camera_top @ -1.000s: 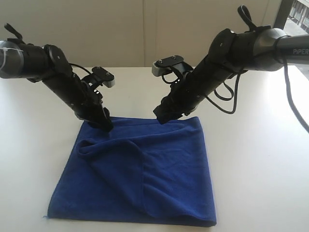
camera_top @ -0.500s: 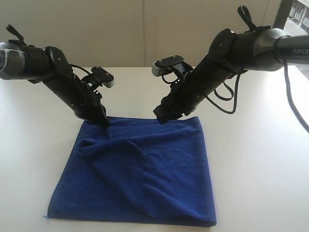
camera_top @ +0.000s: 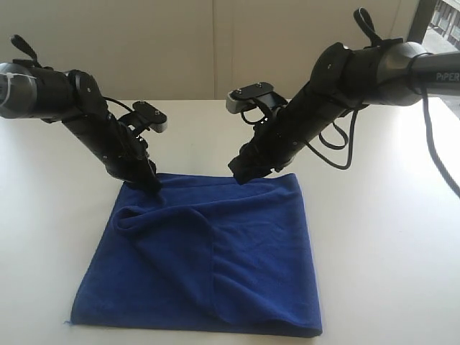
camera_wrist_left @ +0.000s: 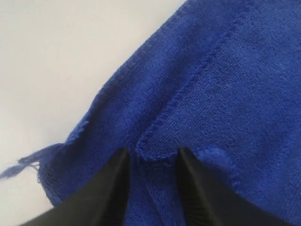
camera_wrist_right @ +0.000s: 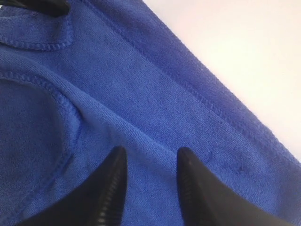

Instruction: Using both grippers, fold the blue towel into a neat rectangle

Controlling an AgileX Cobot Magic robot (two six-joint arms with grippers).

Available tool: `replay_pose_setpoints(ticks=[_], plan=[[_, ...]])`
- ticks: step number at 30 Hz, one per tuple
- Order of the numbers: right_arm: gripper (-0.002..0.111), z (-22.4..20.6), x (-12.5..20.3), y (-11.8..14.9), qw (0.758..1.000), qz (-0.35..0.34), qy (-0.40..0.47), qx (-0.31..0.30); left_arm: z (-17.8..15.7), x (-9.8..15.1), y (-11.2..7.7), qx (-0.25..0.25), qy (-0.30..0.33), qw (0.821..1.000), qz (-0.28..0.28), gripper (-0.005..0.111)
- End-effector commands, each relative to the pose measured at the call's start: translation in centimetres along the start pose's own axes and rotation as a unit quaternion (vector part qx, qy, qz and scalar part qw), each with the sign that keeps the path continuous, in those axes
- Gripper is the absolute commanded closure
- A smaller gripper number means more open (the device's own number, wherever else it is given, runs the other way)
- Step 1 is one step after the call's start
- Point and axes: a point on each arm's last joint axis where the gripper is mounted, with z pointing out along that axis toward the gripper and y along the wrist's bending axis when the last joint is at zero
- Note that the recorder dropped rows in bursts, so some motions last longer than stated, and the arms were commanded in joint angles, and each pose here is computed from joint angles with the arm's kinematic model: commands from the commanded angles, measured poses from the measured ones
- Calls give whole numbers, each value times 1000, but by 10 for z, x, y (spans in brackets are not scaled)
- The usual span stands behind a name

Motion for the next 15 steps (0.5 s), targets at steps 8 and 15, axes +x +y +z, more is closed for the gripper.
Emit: replay_pose_setpoints(ticks=[8, 15], plan=[[73, -5, -1, -2, 1000, -2, -11, 6, -2, -2, -2, 6, -2, 1000, -10, 82], [73, 5, 3, -5, 1000, 2, 0, 2, -2, -2, -2, 4, -4, 1000, -10, 99]])
